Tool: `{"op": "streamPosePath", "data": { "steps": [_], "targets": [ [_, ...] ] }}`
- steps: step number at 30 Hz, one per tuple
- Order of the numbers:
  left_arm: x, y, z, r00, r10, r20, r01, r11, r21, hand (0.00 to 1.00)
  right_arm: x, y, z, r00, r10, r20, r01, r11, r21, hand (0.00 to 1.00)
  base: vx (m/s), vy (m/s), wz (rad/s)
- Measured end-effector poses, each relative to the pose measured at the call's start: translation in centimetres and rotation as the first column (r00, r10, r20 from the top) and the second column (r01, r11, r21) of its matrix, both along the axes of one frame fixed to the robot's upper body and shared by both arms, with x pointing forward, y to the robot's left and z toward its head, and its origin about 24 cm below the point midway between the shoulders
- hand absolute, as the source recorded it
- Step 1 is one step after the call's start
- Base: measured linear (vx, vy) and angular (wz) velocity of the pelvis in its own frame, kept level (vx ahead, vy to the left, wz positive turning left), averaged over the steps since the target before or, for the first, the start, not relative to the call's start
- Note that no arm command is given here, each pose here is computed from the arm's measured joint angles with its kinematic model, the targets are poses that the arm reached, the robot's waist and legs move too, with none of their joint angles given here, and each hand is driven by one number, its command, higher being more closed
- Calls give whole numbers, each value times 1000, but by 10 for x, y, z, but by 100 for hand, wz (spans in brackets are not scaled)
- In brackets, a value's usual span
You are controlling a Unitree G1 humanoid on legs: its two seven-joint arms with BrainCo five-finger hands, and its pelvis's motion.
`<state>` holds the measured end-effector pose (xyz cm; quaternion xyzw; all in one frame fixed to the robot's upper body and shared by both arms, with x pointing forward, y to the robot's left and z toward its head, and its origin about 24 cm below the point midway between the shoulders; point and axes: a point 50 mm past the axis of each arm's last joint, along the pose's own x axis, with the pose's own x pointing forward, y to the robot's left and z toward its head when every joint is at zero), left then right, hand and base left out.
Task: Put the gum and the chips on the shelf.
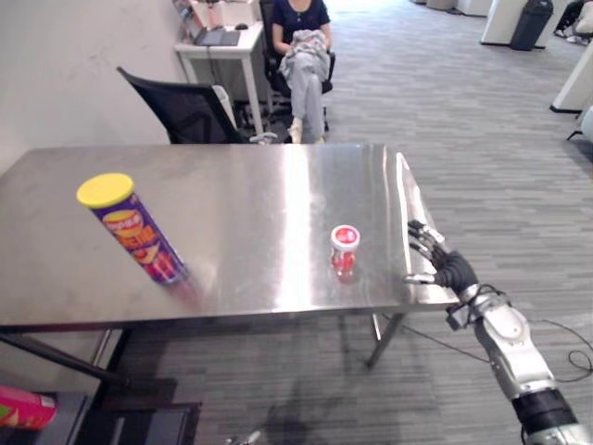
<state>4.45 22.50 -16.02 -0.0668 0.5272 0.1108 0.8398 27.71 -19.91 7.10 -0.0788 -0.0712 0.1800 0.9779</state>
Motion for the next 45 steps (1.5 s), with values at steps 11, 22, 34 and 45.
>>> {"op": "streamPosePath", "data": {
  "steps": [11, 22, 34, 45],
  "targets": [
    [1, -1, 0, 1000, -23, -15, 23, 1000, 2, 0, 19, 13, -13, 998, -31, -50, 29, 999, -25, 0, -26, -13, 6],
    [5, -3, 0, 999, -39, -8, 39, 999, 1, 0, 40, 34, -2, 1000, 1, -14, -1, 998, -68, 0, 5, -4, 3],
    [10, -4, 2, 999, -41, 16, 41, 999, 1, 0, 52, 41, -1, 999, 12, -31, -15, 994, -107, 0, -7, -6, 6],
    [11, -5, 2, 999, -35, 25, 35, 999, 1, 0, 64, 44, 6, 1000, -2, -28, -1, 995, -103, 0, -16, -8, 12]
  ]
}}
